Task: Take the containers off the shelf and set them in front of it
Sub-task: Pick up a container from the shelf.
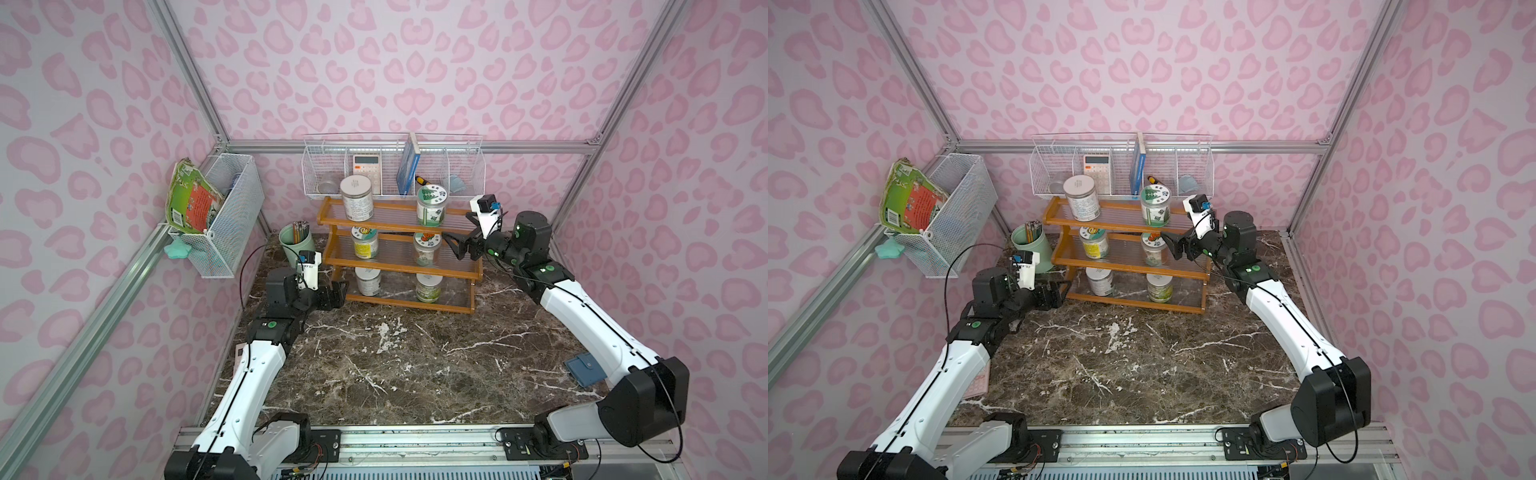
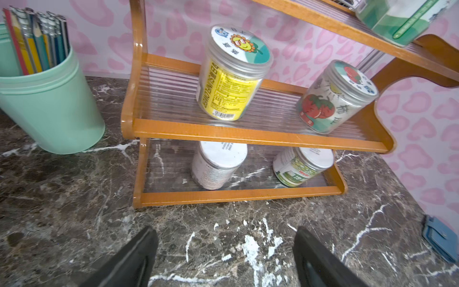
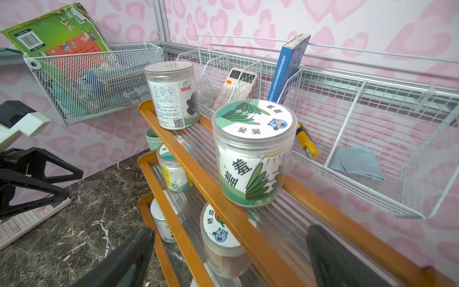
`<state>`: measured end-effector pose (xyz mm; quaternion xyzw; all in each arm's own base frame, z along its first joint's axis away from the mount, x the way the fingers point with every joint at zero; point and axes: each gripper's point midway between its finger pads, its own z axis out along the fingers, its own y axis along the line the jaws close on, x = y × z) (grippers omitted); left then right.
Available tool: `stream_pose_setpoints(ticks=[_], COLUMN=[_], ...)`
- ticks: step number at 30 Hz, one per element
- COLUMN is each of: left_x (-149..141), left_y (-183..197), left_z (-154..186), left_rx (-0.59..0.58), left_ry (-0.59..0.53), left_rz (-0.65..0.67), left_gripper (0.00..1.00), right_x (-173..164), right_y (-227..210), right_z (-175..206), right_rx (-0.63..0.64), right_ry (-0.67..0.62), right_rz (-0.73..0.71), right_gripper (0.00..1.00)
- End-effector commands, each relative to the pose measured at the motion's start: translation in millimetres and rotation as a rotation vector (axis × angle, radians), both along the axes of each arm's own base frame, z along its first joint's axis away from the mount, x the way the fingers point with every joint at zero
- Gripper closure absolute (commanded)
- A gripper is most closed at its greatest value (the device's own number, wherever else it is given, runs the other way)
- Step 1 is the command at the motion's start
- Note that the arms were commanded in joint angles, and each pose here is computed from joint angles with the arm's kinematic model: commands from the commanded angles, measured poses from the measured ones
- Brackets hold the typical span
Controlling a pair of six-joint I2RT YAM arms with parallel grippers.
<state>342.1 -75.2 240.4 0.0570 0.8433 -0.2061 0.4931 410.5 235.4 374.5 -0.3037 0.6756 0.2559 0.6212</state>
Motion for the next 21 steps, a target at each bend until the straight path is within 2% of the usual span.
stream_pose_setpoints(ticks=[1, 3, 10, 21], left_x=[-3, -3, -4, -3], left_y=[-10, -11, -15, -16], left_z=[4, 4, 4, 1], left_rx=[-0.030, -0.034, -0.043, -0.042], left_ry=[0.002, 0.006, 0.011, 0.024], left_rz=[-0.057, -0.065, -0.087, -0.094], left_gripper=[0.11, 0.11, 0.11, 0.11], right_x=[13, 21, 43, 52], right_y=[3, 4, 14, 24], right_z=[22, 36, 42, 44], right_rx=[0.022, 0.036, 0.051, 0.084], right_ry=[-0.084, -0.119, -0.129, -0.134], right_rz=[-0.014, -0.027, -0.017, 0.013], right_gripper=[0.01, 0.01, 0.01, 0.01])
